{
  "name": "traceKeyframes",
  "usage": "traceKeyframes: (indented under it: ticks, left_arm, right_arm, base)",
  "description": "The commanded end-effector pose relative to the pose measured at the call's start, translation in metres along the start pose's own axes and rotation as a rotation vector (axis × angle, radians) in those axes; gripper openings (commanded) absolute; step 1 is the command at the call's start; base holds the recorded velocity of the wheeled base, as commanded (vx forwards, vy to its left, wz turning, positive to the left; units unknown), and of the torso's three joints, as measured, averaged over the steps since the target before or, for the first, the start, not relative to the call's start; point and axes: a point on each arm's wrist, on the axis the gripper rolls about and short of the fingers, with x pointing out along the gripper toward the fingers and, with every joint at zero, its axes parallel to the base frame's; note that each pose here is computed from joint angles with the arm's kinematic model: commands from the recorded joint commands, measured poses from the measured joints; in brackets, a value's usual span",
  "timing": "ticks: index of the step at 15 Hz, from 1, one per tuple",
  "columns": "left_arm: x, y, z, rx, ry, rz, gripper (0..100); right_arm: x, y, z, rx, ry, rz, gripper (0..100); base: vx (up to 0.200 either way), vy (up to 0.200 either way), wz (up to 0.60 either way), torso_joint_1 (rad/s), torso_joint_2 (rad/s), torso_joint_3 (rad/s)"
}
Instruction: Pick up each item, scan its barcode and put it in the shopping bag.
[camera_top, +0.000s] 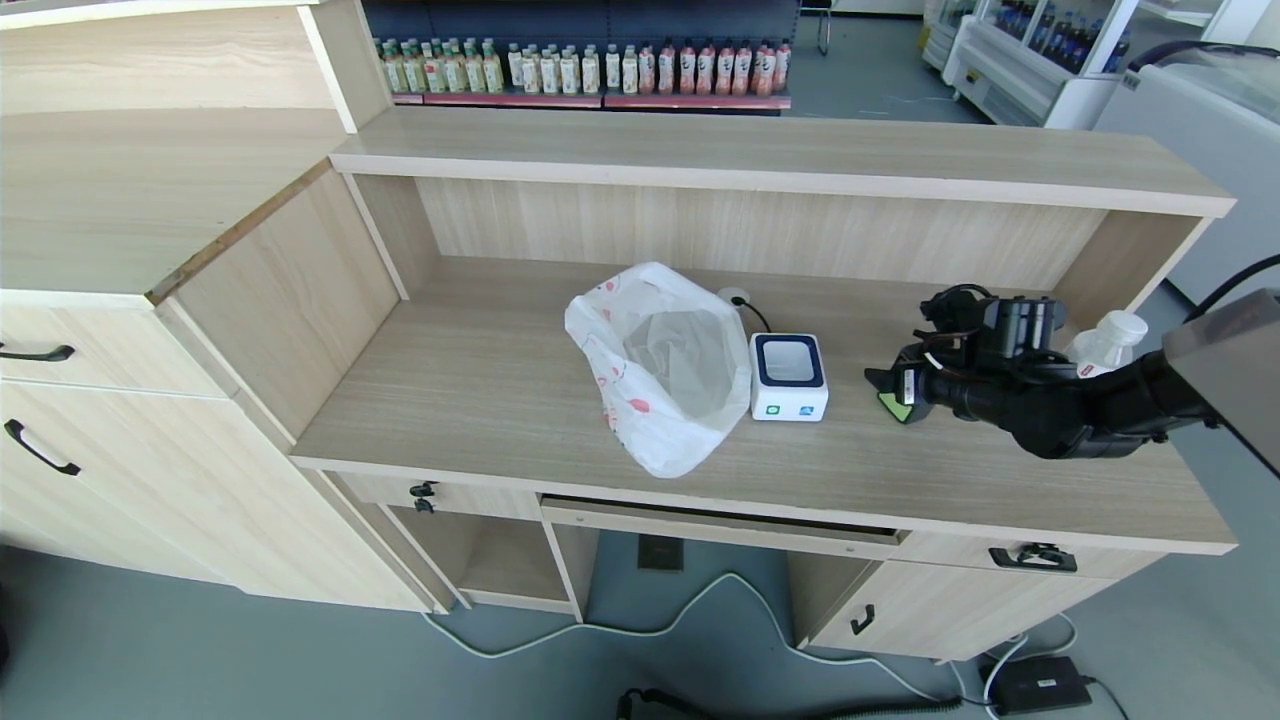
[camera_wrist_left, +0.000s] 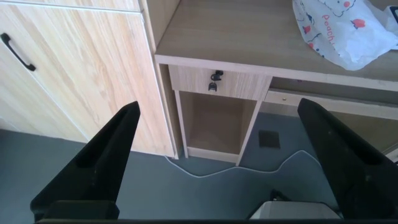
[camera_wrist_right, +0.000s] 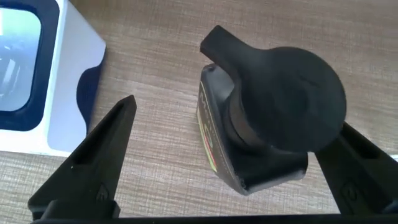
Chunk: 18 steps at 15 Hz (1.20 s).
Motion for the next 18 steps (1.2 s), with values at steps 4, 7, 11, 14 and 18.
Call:
traceKeyframes:
  ticks: [4,7,11,14,18]
  left_arm:
    - [0.0,0.0,0.0,0.0,0.001,0.001,100]
    - [0.0,0.0,0.0,0.0,0.0,0.001,100]
    - [0.0,0.0,0.0,0.0,0.001,0.001,100]
    - [0.0,0.0,0.0,0.0,0.001,0.001,100]
    - [0.0,0.0,0.0,0.0,0.0,0.001,100]
  right_arm:
    - [0.013,0.005,-0.006,-0.041,0.001,0.007,100]
    - [0.017,0.011,-0.007,-0.046,-0.002,0.017,0]
    - [0.023,0.022,0.003,-0.054,-0.043,0.036,0]
    - [0.018,0.021,0.007,-0.114,-0.052,0.032,0]
    - [-0.075,-0.001,0.028,-0.233,-0.093,-0.019,0]
  base:
    - [0.0,0.0,0.0,0.0,0.0,0.0]
    - [0.0,0.0,0.0,0.0,0.0,0.0]
    - [0.0,0.0,0.0,0.0,0.0,0.0]
    - [0.0,0.0,0.0,0.0,0.0,0.0]
    - [0.0,0.0,0.0,0.0,0.0,0.0]
